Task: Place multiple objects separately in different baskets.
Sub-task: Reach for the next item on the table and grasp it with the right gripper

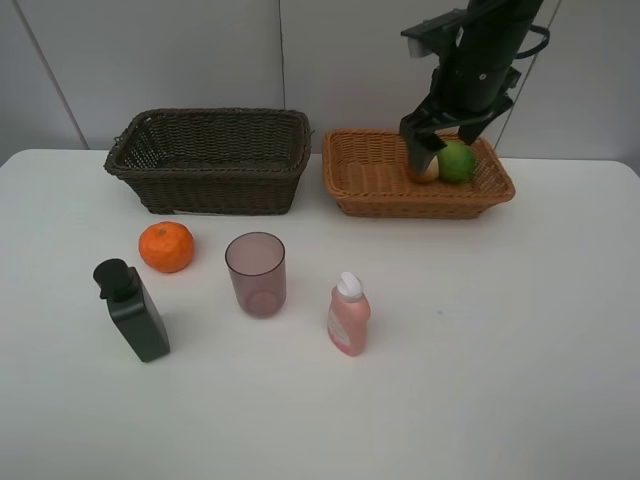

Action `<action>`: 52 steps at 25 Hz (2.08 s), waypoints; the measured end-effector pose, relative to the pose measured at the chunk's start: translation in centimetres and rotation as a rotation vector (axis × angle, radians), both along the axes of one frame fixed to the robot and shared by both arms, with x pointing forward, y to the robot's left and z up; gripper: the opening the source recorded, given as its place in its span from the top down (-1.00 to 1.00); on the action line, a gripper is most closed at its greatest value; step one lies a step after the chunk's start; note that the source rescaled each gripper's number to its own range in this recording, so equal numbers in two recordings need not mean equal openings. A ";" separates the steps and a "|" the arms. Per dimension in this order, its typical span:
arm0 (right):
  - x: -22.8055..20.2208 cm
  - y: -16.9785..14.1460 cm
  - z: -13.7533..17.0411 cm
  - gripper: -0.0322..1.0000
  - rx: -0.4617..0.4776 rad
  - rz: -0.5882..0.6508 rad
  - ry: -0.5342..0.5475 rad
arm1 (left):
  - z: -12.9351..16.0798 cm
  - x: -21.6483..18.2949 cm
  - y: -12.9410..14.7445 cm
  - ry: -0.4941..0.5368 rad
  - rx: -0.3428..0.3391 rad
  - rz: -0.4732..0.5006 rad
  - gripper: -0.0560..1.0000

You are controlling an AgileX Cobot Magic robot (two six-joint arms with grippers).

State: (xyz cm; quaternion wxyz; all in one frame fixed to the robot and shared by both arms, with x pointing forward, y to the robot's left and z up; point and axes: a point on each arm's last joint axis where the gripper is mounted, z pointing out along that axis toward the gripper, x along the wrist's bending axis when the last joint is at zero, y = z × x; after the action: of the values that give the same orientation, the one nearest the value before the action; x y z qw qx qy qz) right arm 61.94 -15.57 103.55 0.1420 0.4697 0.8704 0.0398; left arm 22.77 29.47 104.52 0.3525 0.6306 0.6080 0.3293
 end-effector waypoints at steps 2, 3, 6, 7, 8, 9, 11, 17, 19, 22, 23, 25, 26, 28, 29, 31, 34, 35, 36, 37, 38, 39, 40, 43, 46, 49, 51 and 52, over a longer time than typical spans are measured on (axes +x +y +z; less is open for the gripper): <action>-0.8 0.5 0.6 -0.80 0.000 -0.012 0.012 | 0.0 0.0 0.0 0.000 0.000 0.000 -0.71; -1.1 0.8 0.9 -0.80 0.003 -0.014 0.011 | 0.0 0.0 0.0 0.000 0.000 0.000 -0.71; -2.6 1.8 2.2 -0.80 0.014 0.008 -0.004 | 0.0 0.0 0.0 0.000 0.000 0.000 -0.71; -3.3 2.2 2.4 -0.80 0.015 0.018 -0.003 | 0.0 0.0 0.0 0.000 0.000 0.000 -0.71; -4.1 2.5 2.7 -0.80 0.019 0.027 -0.004 | 0.0 0.0 0.0 0.000 0.000 0.000 -0.71; -4.7 2.8 2.7 -0.80 0.023 0.032 0.002 | 0.0 0.0 0.0 0.000 0.000 0.000 -0.71; -6.4 3.5 2.6 -0.80 0.033 0.038 0.020 | 0.0 0.0 0.0 0.000 0.000 0.000 -0.71; -9.6 6.0 2.0 -0.80 0.086 0.039 0.043 | 0.0 0.0 0.0 0.000 0.000 0.000 -0.71; -10.3 6.9 1.7 -0.82 0.097 0.044 0.040 | 0.0 0.0 0.0 0.000 0.000 0.000 -0.71; -11.5 8.3 1.4 -0.88 0.108 0.054 0.043 | 0.0 0.0 0.0 0.000 0.000 0.000 -0.71; -11.9 8.8 1.4 -0.88 0.110 0.062 0.044 | 0.0 0.0 0.0 0.000 0.000 0.000 -0.71; -13.0 9.9 1.4 -0.90 0.117 0.085 0.049 | 0.0 0.0 0.0 0.000 0.000 0.000 -0.71; -13.5 10.4 1.4 -0.90 0.123 0.095 0.055 | 0.0 0.0 0.0 0.000 0.000 0.000 -0.71; -14.1 11.0 1.3 -0.90 0.135 0.107 0.067 | 0.0 0.0 0.0 0.000 0.000 0.000 -0.71; -14.3 11.2 1.3 -0.90 0.139 0.110 0.070 | 0.0 0.0 0.0 0.000 0.000 0.000 -0.71; -14.4 11.2 1.3 -0.90 0.135 0.108 0.077 | 0.0 0.0 0.0 0.000 0.000 0.000 -0.71; -14.7 11.1 0.7 -0.90 0.121 0.107 0.091 | 0.0 0.0 0.0 0.000 0.000 0.000 -0.71; -14.9 11.1 0.3 -0.90 0.113 0.109 0.100 | 0.0 0.0 0.0 0.000 0.000 0.000 -0.71; -15.1 11.1 -0.1 -0.90 0.109 0.109 0.107 | 0.0 0.0 0.0 0.000 0.000 0.000 -0.71; -15.2 11.0 -0.6 -0.90 0.103 0.110 0.118 | 0.0 0.0 0.0 0.000 0.000 0.000 -0.71; -15.3 11.0 -1.0 -0.90 0.103 0.109 0.124 | 0.0 0.0 0.0 0.000 0.000 0.000 -0.71; -15.5 10.9 -1.5 -0.90 0.098 0.108 0.132 | 0.0 0.0 0.0 0.000 0.000 0.000 -0.71; -15.5 10.8 -1.9 -0.90 0.096 0.108 0.139 | 0.0 0.0 0.0 0.000 0.000 0.000 -0.71; -15.7 10.7 -2.5 -0.90 0.094 0.107 0.147 | 0.0 0.0 0.0 0.000 0.000 0.000 -0.71; -15.6 10.8 -2.6 -0.90 0.104 0.110 0.138 | 0.0 0.0 0.0 0.000 0.000 0.000 -0.71; -15.5 10.9 -2.5 -0.90 0.116 0.112 0.127 | 0.0 0.0 0.0 0.000 0.000 0.000 -0.71; -15.5 11.0 -2.5 -0.90 0.123 0.114 0.121 | 0.0 0.0 0.0 0.000 0.000 0.000 -0.71; -15.5 11.0 -2.5 -0.90 0.124 0.114 0.120 | 0.0 0.0 0.0 0.000 0.000 0.000 -0.71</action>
State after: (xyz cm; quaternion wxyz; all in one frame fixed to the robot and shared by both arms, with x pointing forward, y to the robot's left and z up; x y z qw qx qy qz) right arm 46.45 -4.60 101.03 0.0577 0.4289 0.8985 0.0733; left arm 22.77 29.47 104.52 0.3525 0.6306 0.6080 0.3293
